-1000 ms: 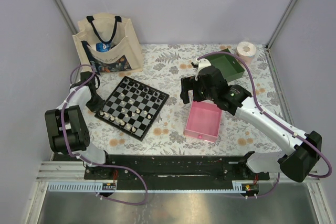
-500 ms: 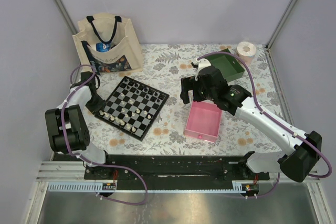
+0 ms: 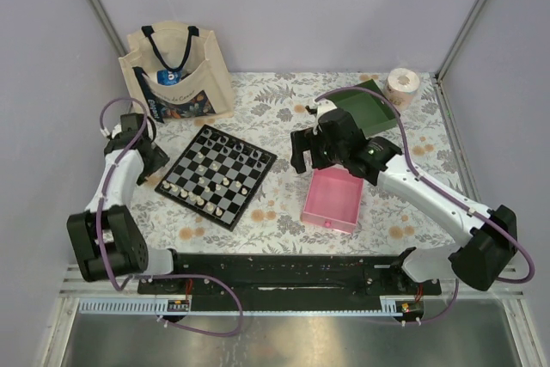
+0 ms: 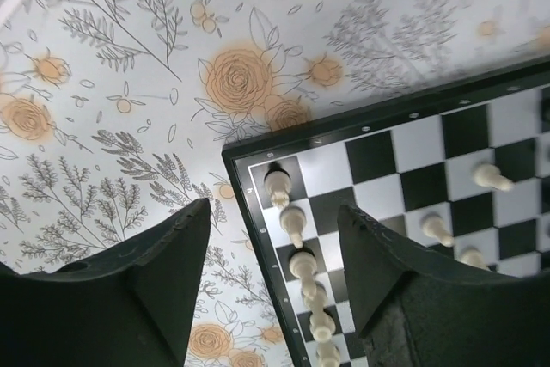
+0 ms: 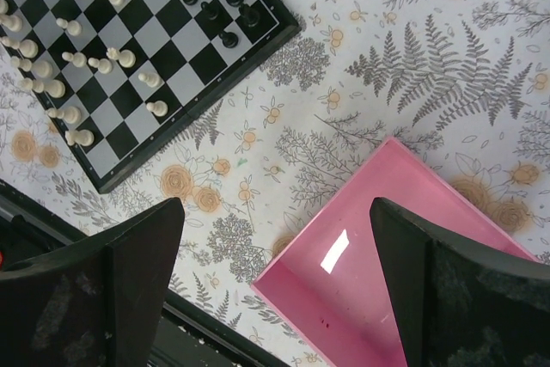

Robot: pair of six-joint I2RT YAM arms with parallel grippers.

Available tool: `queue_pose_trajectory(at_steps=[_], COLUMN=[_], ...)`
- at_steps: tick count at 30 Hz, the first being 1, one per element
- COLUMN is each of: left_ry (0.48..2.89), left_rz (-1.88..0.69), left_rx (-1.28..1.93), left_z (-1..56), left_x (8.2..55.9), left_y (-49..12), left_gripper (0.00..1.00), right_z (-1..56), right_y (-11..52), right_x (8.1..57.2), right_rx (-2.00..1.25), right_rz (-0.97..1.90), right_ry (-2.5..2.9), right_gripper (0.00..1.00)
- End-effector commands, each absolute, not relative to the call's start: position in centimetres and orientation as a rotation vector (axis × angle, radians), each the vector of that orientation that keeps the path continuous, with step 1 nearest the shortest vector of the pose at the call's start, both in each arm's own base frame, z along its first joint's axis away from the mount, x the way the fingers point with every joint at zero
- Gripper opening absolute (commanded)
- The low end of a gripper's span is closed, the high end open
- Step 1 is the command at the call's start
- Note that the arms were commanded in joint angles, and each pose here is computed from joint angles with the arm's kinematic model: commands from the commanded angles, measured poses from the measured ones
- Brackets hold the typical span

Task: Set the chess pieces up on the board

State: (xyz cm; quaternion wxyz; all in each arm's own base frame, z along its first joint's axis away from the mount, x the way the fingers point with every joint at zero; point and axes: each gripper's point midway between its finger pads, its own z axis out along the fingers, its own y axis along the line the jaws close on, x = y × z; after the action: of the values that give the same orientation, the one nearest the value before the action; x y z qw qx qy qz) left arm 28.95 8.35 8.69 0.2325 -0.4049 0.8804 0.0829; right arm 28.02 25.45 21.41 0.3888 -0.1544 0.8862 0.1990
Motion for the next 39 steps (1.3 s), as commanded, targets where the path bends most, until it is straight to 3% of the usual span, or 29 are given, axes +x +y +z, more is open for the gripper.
queue_pose_trajectory(at_steps=[1,7,13,17,21,27,39], left_ry=[2.249,2.265,2.339,2.305,2.264,2.208,2.191], left_rz=[0.167,-0.079,0.007,0.107,0.169,0.119,0.061], left_rx=[-0.992,-0.624,-0.525,-0.548,-0.623,-0.805,-0.826], left_z=[14.2,17.7,17.6,18.5,19.2,19.2,19.3], left_x=[30.2,31.8,30.4,29.6,29.1,28.7,28.7], left_y=[8.6,3.7,3.3,4.8,6.3,8.3,8.0], left_gripper=[0.66,0.74,0.82,0.99,0.99,0.99,0.99], right_z=[21.4,21.1,19.4,18.6,17.6,15.1,11.4], right_y=[26.7,29.2,32.5,35.3,38.6,42.9,49.0], right_x=[28.2,27.4,27.5,27.9,28.6,30.5,31.7], right_rx=[-0.414,-0.461,-0.481,-0.562,-0.610,-0.647,-0.780], right_rz=[0.567,0.711,0.834,0.788,0.756,0.673,0.522], right_ry=[2.274,2.312,2.384,2.392,2.403,2.412,2.421], right_gripper=[1.00,0.94,0.86,0.82,0.80,0.68,0.63])
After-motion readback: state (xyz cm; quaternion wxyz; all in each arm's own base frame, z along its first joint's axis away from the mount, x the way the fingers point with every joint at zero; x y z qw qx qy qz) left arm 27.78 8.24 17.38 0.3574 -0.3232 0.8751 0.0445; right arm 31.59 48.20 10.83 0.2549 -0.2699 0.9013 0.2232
